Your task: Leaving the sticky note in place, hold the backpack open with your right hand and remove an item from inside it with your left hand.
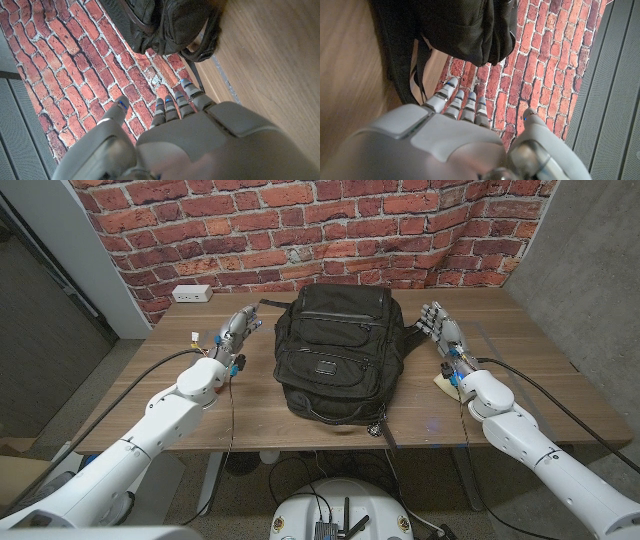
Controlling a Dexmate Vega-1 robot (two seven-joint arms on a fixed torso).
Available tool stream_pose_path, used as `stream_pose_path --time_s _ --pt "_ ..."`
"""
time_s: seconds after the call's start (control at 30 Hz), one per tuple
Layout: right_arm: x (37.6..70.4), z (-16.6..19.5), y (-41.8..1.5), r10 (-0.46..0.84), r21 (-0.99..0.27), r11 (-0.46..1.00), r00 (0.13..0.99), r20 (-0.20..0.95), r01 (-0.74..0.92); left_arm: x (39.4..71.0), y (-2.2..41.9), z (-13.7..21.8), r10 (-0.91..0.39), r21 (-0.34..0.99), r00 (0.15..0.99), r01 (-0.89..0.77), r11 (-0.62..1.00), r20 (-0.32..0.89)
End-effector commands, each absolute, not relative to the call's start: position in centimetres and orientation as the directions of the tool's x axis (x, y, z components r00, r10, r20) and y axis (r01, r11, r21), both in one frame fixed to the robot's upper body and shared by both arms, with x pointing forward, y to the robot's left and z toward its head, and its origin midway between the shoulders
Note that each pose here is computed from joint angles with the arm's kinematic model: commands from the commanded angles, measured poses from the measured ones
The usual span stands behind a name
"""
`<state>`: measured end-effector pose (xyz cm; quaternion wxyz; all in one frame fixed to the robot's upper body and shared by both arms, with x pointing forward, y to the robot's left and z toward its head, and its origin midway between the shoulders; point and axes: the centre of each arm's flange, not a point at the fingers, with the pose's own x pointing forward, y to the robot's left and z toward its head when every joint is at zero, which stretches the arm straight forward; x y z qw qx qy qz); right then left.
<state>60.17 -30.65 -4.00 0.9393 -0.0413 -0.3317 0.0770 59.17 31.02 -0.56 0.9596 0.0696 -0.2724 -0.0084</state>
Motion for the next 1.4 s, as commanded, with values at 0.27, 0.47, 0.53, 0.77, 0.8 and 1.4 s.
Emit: stream_pose_path --time_s 0.27,0.47,0.53,0.77,0.8,1.4 --pt "55.8 -3.7 -28.2 0.217 -0.239 0.968 0.73 0.648 -0.075 60.7 32.0 -0.3 -0.089 0.146 0.847 0.014 0.989 0.524" --pt "54.7 -3.7 -27.7 0.225 -0.272 0.961 0.709 0.668 -0.048 61.4 32.1 0.0 -0.099 0.149 0.844 0.023 0.989 0.527" --pt "54.4 -3.7 -27.6 0.231 -0.285 0.958 0.701 0.674 -0.042 61.6 32.0 0.1 -0.102 0.152 0.845 0.024 0.988 0.525" --pt "53.0 -4.0 -27.4 0.239 -0.324 0.946 0.683 0.69 -0.004 62.2 31.8 0.1 -0.104 0.149 0.852 0.031 0.988 0.513" --pt "52.8 -4.0 -27.4 0.243 -0.333 0.943 0.68 0.692 0.002 62.2 31.8 0.1 -0.105 0.147 0.852 0.033 0.989 0.513" --pt "50.0 -5.3 -26.2 0.29 -0.483 0.866 0.662 0.692 0.126 62.9 30.9 0.6 -0.109 0.172 0.873 0.03 0.985 0.475"
